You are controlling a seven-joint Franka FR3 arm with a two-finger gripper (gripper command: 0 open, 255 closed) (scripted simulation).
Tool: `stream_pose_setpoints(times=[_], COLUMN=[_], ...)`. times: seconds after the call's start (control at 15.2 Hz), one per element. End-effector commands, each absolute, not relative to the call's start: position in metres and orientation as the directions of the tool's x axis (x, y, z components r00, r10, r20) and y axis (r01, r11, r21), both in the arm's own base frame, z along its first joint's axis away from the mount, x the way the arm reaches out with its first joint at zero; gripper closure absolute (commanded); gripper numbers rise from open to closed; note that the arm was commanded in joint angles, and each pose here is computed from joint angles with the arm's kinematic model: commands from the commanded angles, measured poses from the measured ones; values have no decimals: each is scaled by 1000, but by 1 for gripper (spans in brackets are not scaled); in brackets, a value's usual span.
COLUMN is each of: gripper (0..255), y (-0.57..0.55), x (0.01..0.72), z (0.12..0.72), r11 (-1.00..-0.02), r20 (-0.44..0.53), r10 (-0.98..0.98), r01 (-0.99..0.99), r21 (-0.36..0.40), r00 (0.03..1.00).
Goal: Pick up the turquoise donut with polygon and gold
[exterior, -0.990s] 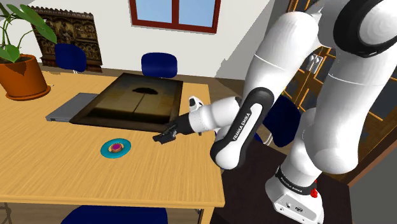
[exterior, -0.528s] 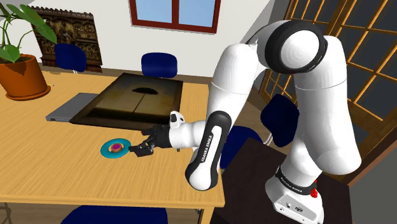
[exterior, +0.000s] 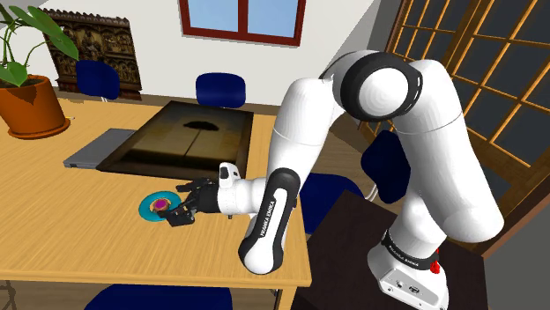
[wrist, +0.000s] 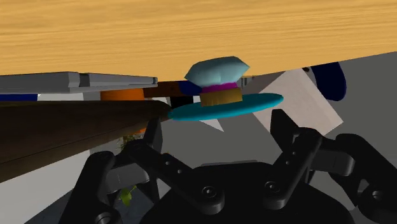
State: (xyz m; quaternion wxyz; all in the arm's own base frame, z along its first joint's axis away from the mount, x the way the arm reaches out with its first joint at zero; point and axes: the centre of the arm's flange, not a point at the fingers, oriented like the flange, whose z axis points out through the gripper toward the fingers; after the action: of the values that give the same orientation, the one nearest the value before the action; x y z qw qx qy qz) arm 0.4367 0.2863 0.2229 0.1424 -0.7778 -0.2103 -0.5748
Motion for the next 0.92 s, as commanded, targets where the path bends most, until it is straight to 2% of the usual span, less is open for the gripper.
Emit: stream_pose_setpoints(times=[0.0,0.26,0.33,0.86], gripper=[0,0,255,255], y=[293,293,297,303], x=[440,440,436,439], z=[189,176,179,178], r11=[-875,-875,-876,-877], r20=[968,968,967,967], r10=[129,129,129,130], r01=[483,483,482,481], r21=[8,8,8,10], r00=[217,217,218,218])
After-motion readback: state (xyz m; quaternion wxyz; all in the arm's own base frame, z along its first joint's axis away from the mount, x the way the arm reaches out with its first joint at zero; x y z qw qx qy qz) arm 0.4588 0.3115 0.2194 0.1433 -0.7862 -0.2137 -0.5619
